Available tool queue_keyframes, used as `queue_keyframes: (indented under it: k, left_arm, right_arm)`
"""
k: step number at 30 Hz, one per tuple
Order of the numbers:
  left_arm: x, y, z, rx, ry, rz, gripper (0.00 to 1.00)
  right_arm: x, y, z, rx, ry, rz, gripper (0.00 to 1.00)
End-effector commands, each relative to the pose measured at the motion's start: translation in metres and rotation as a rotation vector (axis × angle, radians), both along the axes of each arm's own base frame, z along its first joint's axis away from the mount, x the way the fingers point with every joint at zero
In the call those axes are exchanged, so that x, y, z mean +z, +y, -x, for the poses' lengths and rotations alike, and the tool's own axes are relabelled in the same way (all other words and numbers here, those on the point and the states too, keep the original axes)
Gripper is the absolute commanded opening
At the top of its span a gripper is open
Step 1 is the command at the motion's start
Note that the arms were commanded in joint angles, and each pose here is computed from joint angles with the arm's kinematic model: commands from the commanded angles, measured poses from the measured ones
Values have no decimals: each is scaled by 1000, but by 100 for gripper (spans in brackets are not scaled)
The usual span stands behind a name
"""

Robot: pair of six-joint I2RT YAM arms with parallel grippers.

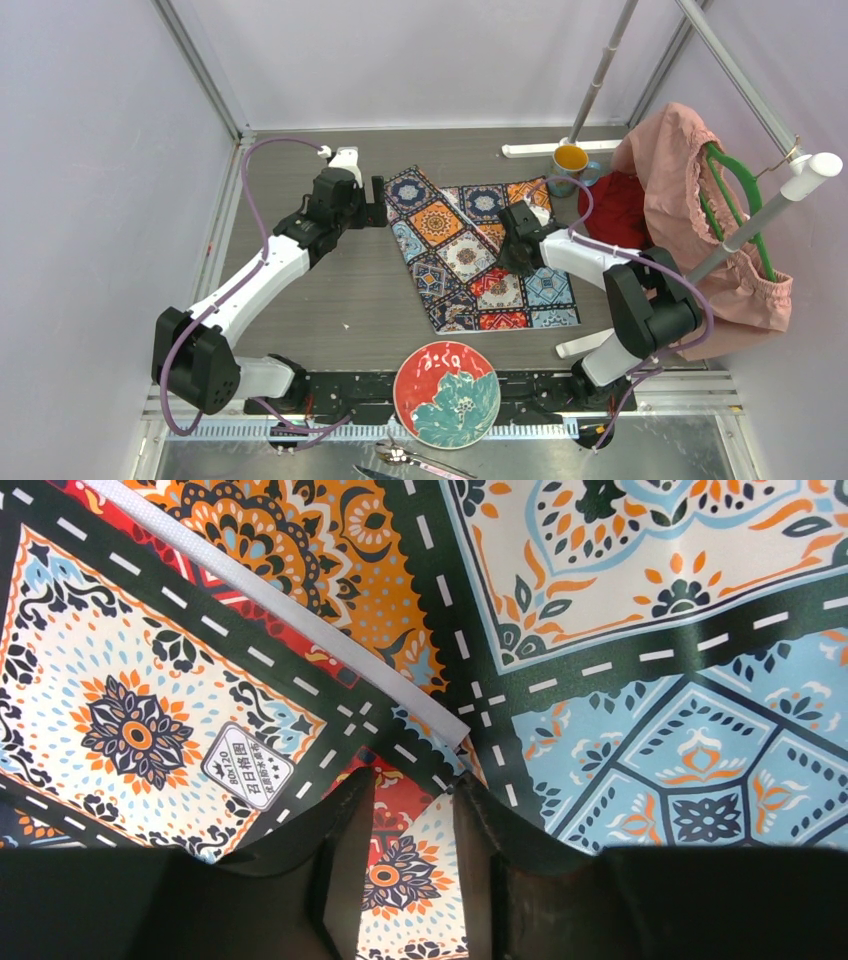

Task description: Set the dinner table for one person

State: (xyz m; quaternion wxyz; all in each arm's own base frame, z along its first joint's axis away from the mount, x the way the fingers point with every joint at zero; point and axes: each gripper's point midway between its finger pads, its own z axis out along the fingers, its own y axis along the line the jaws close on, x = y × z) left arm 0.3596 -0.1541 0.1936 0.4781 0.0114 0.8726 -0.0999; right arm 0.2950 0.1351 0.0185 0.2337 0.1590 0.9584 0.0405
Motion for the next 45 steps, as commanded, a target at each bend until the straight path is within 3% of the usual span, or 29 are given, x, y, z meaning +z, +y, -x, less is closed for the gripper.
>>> queue_keyframes:
  k: [1,3,6,15,21,27,33,41,45]
  left_arm:
    - [28,0,-4,14,-60,33,95]
    - [28,0,-4,15,-59,34,95]
    - [29,-1,-3,13,-59,38,95]
    - [30,-1,-3,15,-62,40,95]
    - [34,2,-2,23,-71,40,95]
    - [41,6,1,32,-89,38,95]
    - [46,11,4,42,-101,27,95]
    - [45,11,4,38,-99,20,95]
    - [43,10,3,33,-96,19,95]
  right_arm:
    - [-6,18,-9,18,-9,-65,34]
    - [-6,19,-9,28,-5,-66,23]
    - [-5,19,-9,37,0,-60,15]
    - [5,27,-12,76,-17,-87,2]
    - [19,63,-16,210,-47,-165,1]
    - [27,133,2,460,-26,-225,1]
    - [30,191,17,604,-1,-308,1]
    - [41,184,5,576,-33,-214,2]
    - [52,147,-5,481,-101,-54,11]
